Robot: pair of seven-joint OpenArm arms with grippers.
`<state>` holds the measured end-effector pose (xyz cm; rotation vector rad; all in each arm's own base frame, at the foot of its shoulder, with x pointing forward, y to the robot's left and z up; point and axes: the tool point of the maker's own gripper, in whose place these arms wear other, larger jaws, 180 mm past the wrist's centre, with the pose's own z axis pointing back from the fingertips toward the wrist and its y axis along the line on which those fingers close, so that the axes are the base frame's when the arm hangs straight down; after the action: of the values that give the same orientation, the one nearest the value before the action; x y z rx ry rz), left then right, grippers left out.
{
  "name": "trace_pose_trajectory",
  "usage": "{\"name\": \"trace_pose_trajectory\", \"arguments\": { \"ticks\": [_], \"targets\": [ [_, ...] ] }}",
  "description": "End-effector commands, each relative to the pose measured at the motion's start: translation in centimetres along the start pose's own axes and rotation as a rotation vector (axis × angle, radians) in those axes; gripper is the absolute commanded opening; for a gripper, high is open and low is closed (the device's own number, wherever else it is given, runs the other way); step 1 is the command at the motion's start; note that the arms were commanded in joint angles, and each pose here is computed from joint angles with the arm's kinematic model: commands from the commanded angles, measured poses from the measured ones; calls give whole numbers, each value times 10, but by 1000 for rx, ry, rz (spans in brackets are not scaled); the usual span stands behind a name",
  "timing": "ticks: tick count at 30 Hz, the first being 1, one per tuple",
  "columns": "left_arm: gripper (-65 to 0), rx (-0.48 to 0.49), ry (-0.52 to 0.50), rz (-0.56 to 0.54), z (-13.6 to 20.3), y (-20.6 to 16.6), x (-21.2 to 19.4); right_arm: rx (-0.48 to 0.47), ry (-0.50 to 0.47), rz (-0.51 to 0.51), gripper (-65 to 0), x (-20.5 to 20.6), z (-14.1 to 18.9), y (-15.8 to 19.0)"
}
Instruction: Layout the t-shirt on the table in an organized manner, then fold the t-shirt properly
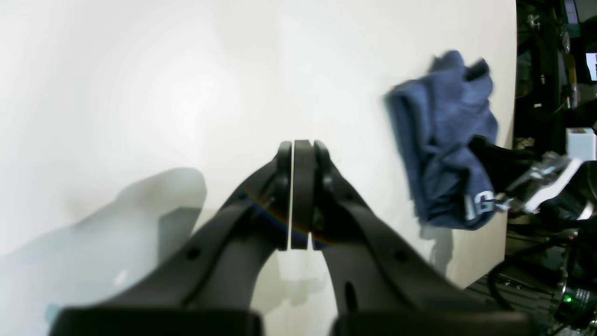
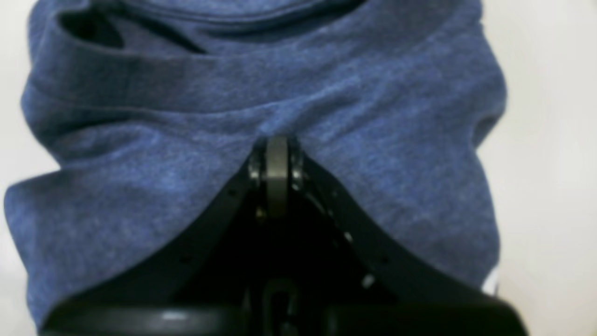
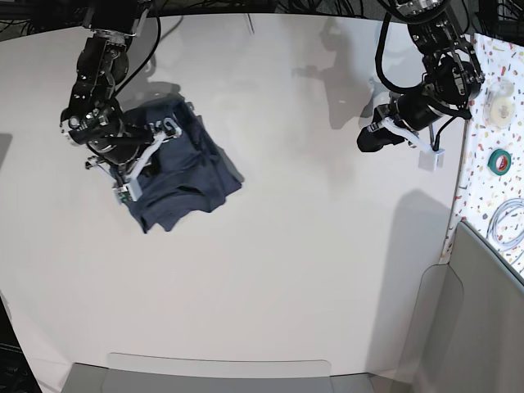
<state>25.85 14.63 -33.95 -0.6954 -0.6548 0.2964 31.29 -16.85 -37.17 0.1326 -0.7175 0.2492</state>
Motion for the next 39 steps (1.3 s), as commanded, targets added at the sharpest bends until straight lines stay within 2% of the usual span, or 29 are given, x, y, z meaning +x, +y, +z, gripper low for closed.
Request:
{"name": "trace_pose_trajectory", "arguments": {
  "ticks": [1,6,11,17,20,25,28,33,39],
  "targets": [
    [-650,-18,-16,-14,3,-5,3,-86,6,-21,-650,-1,11,-28],
    [-650,-17,-13,-13,2,-5,2,-316,10,-167,-650,-24,53,-116],
    [-650,-17,-13,-13,2,-5,2,-524,67,-217,-650,-53,100,-184],
    [-650,-11,1,0,3,-2,-6,-603,115,-146,-650,-54,126,-219],
    [-650,-10,3,2,3,-1,-7,-597,154,-43,-650,-36,122,-232],
    [-650,-9,4,1,4,-1,-7,-542,156,162,-650,-4,101,-226],
    [-650,-4,14,10,4,1,-13,-535,113,175,-650,4,99,-224],
    [-650,-4,9,7,4,1,-11,-524,-78,208,-650,50,118,-199],
    [-650,-11,-26,-47,11,-10,1,-477,-275,217,-650,82,133,-138]
  ]
}}
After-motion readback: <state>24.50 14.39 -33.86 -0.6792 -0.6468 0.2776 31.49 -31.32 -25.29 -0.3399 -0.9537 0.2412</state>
